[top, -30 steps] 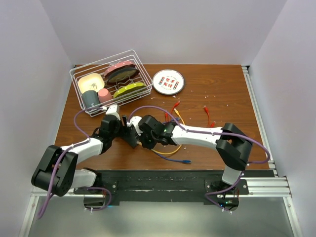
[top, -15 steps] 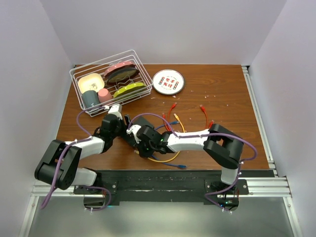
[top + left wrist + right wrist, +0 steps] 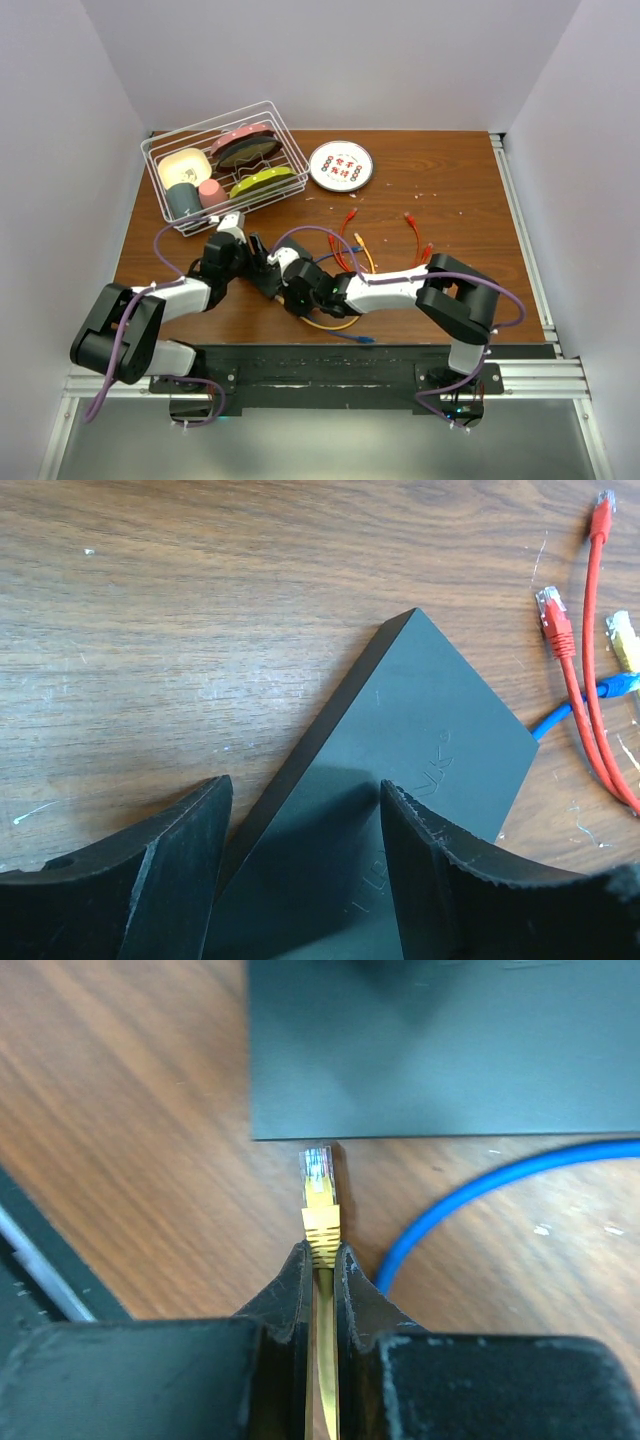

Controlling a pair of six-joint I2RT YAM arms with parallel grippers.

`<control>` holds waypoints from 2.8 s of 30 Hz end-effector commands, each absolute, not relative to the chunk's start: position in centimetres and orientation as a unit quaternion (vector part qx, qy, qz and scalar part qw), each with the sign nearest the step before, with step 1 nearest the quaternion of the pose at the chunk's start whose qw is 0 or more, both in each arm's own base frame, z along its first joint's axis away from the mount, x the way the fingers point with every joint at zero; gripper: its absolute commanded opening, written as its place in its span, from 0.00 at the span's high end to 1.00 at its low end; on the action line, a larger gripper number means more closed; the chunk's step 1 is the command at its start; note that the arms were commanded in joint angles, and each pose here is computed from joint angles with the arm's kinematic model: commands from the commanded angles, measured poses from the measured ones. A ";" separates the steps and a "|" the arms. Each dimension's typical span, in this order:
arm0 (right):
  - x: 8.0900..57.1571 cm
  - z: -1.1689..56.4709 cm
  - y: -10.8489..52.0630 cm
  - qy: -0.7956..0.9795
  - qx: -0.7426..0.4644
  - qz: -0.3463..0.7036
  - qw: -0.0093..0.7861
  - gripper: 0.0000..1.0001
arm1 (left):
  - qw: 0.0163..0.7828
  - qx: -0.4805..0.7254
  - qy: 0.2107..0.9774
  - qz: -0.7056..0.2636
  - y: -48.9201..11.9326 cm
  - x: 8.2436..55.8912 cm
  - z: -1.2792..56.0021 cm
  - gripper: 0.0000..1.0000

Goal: Insert the plug into the switch port

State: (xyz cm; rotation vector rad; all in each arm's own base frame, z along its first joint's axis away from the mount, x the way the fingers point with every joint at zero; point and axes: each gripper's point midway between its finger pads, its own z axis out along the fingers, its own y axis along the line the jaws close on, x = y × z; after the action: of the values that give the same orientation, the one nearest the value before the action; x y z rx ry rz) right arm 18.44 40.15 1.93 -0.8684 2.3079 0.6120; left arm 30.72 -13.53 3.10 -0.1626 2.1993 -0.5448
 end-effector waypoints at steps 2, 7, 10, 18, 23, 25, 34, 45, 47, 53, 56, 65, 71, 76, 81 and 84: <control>18.4 -2.2 34.0 0.893 -0.360 0.109 0.249 1.00 | 0.437 -0.072 0.867 -0.229 -13.6 31.5 4.1 0.35; 17.2 -2.6 35.7 0.882 -0.406 0.138 0.193 1.00 | 0.432 -0.066 0.873 -0.216 -13.5 32.4 4.1 0.32; 16.4 -1.7 37.5 0.878 -0.397 0.197 0.180 1.00 | 0.431 -0.058 0.875 -0.214 -13.7 32.9 4.3 0.32; 16.2 -1.7 36.0 0.894 -0.355 0.194 0.194 1.00 | 0.422 -0.051 0.878 -0.219 -14.1 32.8 3.8 0.32; 16.1 -1.7 35.2 0.895 -0.363 0.178 0.188 1.00 | 0.419 -0.052 0.879 -0.221 -14.1 32.9 3.6 0.32; 15.9 -1.7 35.0 0.895 -0.366 0.182 0.182 1.00 | 0.416 -0.048 0.880 -0.225 -14.3 32.9 3.5 0.32; 16.3 -2.3 33.1 0.918 -0.307 0.189 0.166 1.00 | 0.414 -0.044 0.880 -0.227 -14.4 32.9 3.7 0.32; 18.5 -0.3 34.6 0.899 -0.316 0.196 0.230 1.00 | 0.397 -0.041 0.880 -0.256 -14.9 32.7 3.7 0.32; 18.8 -0.6 34.7 0.898 -0.317 0.189 0.240 1.00 | 0.393 -0.043 0.880 -0.262 -14.8 32.9 3.8 0.34; 19.8 -0.3 35.2 0.890 -0.311 0.182 0.278 1.00 | 0.373 -0.045 0.887 -0.269 -14.7 32.5 3.2 0.37; 20.5 -0.3 35.2 0.891 -0.304 0.166 0.293 1.00 | 0.368 -0.046 0.888 -0.271 -14.6 32.4 3.1 0.38; 21.2 -0.5 35.7 0.890 -0.299 0.159 0.307 1.00 | 0.356 -0.040 0.887 -0.291 -15.3 31.7 2.7 0.39; 20.7 0.1 36.8 0.881 -0.311 0.171 0.314 1.00 | 0.348 -0.045 0.886 -0.302 -15.6 31.5 2.5 0.40; 20.2 0.4 37.5 0.876 -0.318 0.178 0.316 1.00 | 0.343 -0.047 0.888 -0.303 -15.7 31.4 2.3 0.41; 19.8 0.7 38.0 0.870 -0.324 0.186 0.321 1.00 | 0.340 -0.051 0.889 -0.303 -15.6 31.2 2.1 0.42; 19.6 0.7 38.2 0.869 -0.327 0.189 0.320 1.00 | 0.339 -0.051 0.889 -0.302 -15.6 31.1 2.0 0.42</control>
State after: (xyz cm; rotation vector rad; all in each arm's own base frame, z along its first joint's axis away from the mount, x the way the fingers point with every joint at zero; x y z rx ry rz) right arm 20.45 38.41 2.15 -0.8102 2.2565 0.5257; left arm 32.18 -15.41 3.08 -0.1053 2.2621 -0.7577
